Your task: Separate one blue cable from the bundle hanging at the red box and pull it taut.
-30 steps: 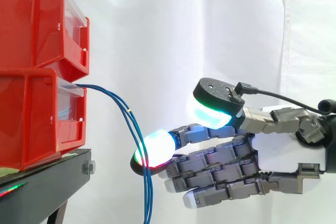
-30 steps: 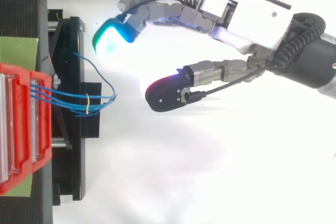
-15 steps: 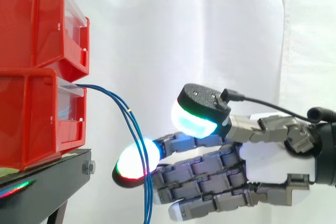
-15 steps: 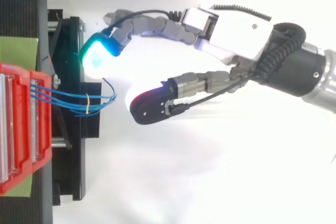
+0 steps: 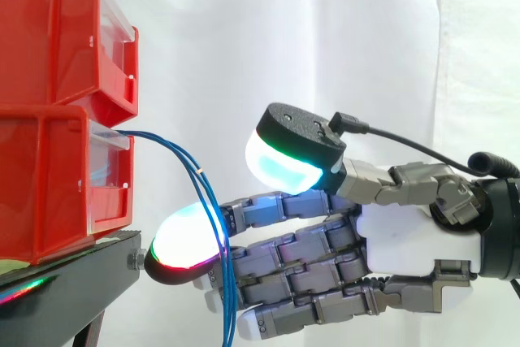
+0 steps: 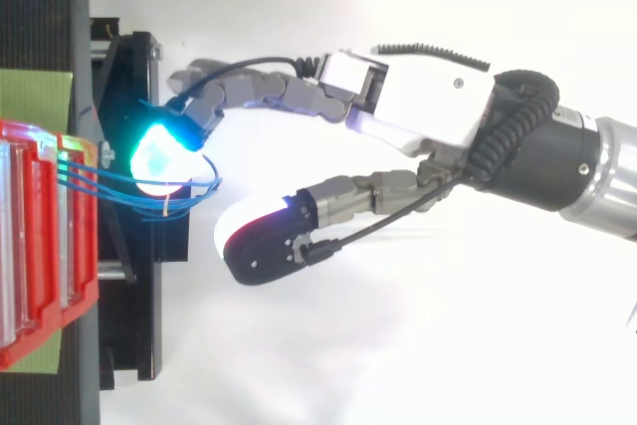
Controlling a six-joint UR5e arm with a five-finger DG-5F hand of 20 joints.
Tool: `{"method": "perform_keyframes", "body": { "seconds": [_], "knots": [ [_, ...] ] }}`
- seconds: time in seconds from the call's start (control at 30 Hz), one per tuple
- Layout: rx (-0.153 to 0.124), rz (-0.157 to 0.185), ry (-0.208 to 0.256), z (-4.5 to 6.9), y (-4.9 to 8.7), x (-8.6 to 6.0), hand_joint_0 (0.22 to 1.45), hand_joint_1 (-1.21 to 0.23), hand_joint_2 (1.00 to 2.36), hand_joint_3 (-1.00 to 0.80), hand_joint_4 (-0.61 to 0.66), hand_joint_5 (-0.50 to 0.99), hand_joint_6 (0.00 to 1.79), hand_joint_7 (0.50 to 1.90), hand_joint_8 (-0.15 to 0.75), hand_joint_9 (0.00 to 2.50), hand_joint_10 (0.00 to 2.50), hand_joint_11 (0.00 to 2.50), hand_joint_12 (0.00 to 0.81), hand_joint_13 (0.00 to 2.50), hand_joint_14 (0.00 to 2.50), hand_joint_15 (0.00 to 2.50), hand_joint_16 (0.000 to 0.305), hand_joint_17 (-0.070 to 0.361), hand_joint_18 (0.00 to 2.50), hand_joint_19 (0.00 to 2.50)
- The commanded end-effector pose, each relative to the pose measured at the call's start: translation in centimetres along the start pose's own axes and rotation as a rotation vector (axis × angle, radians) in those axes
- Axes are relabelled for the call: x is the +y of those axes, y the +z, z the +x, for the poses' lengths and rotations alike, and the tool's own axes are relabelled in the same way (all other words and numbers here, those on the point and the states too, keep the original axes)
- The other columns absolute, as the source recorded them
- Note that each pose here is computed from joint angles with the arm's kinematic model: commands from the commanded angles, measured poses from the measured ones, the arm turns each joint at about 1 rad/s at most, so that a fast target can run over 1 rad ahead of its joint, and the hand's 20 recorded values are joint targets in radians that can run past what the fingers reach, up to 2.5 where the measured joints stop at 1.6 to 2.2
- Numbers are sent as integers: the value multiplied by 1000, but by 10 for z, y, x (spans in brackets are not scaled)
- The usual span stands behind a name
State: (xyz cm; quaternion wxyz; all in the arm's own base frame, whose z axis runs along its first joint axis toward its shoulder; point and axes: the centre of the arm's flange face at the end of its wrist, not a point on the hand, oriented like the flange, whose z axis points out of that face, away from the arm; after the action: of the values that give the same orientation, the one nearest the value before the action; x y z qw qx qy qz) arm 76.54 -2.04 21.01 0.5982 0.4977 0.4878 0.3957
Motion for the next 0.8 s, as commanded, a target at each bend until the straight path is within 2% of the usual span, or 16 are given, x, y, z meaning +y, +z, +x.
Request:
{"method": "perform_keyframes", "body": {
  "seconds": [0.0,0.37,0.53,0.77],
  "knots": [
    [6,-6,2,5,1,4,532,-552,1000,-500,202,-221,502,757,218,206,0,0,302,105,0,8,42,94,146,253],
    [15,-12,4,12,0,6,568,-587,1000,-500,272,-178,503,838,226,301,0,4,290,162,0,11,40,90,214,265],
    [15,-22,10,13,2,12,582,-587,1000,-500,282,-164,503,883,227,330,0,4,287,188,0,16,40,89,235,268],
    [15,-28,16,14,4,16,616,-565,1007,-435,251,-133,503,1038,239,411,2,56,282,238,2,37,39,87,286,281]
  ]
}}
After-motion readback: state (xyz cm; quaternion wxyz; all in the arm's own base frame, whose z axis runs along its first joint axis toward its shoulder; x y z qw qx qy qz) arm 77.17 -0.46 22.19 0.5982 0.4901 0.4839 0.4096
